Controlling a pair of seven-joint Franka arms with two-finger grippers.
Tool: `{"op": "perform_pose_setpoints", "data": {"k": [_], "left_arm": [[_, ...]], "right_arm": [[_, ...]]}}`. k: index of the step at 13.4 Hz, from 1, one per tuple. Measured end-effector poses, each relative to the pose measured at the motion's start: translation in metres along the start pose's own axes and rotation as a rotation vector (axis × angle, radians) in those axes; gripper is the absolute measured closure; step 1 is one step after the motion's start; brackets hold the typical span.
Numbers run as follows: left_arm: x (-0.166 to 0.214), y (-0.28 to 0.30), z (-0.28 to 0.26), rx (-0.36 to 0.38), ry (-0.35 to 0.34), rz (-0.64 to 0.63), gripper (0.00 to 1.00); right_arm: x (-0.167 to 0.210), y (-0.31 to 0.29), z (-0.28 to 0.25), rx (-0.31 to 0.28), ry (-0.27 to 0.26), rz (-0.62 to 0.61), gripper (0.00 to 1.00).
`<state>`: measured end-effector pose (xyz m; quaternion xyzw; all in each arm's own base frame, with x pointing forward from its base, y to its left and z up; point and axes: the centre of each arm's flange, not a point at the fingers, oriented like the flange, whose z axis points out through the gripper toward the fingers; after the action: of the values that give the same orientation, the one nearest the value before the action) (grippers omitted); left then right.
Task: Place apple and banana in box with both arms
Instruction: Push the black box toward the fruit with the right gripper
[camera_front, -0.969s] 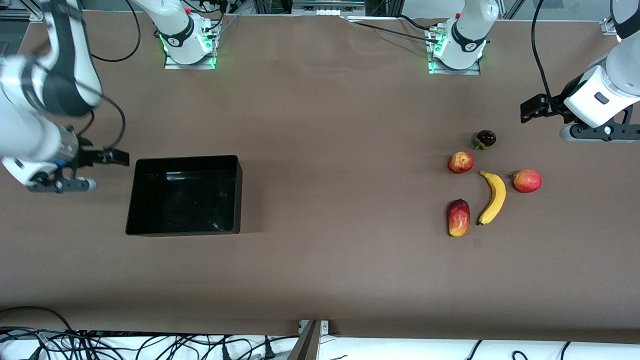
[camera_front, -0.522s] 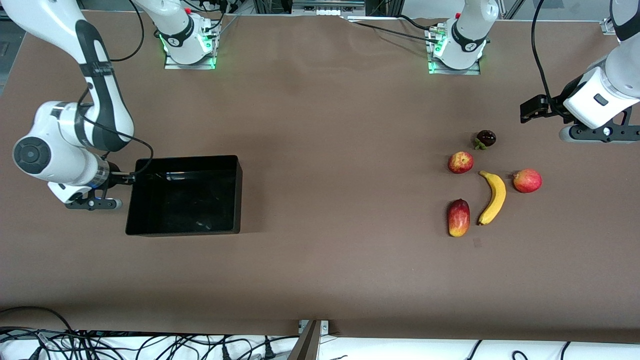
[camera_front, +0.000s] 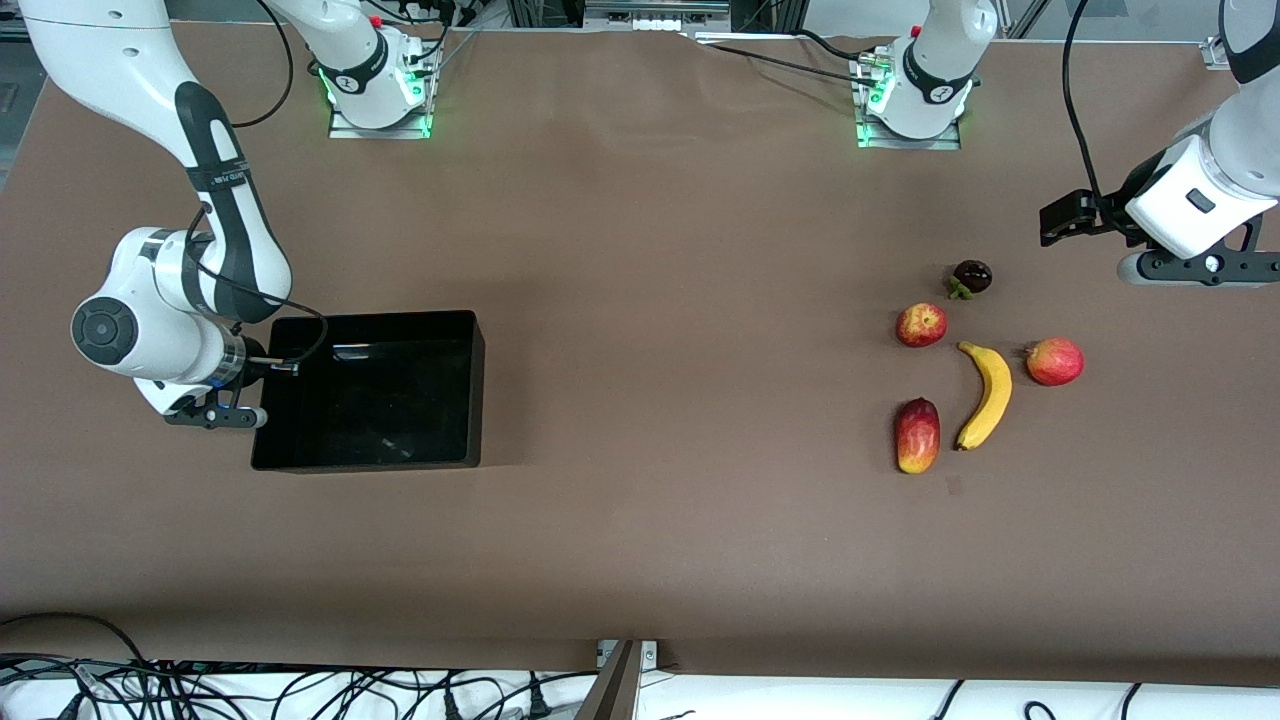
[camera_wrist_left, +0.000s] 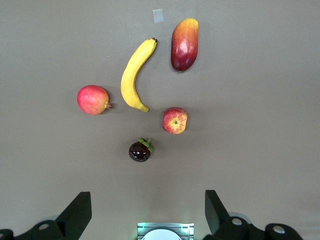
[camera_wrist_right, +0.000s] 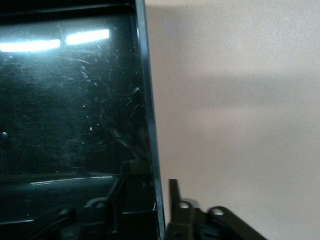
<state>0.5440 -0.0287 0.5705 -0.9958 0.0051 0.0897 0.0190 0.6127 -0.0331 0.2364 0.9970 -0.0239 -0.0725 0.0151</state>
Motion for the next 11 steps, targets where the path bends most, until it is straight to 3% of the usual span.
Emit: {"op": "perform_pose_setpoints", "data": {"k": [2, 3, 11], "left_arm": [[0.000, 0.000, 0.000, 0.000, 0.000, 0.000, 0.00], [0.000, 0.000, 0.000, 0.000, 0.000, 0.000, 0.00], [0.002, 0.002, -0.004, 0.000, 0.009, 0.004, 0.00]], "right_arm": [[0.004, -0.003, -0.008, 0.013, 0.016, 0.004, 0.88], [0.007, -0.009, -0.014, 0.022, 0.018, -0.010, 0.95], [0.017, -0.152, -0.101, 0.107, -0.001, -0.116, 0.95]]}}
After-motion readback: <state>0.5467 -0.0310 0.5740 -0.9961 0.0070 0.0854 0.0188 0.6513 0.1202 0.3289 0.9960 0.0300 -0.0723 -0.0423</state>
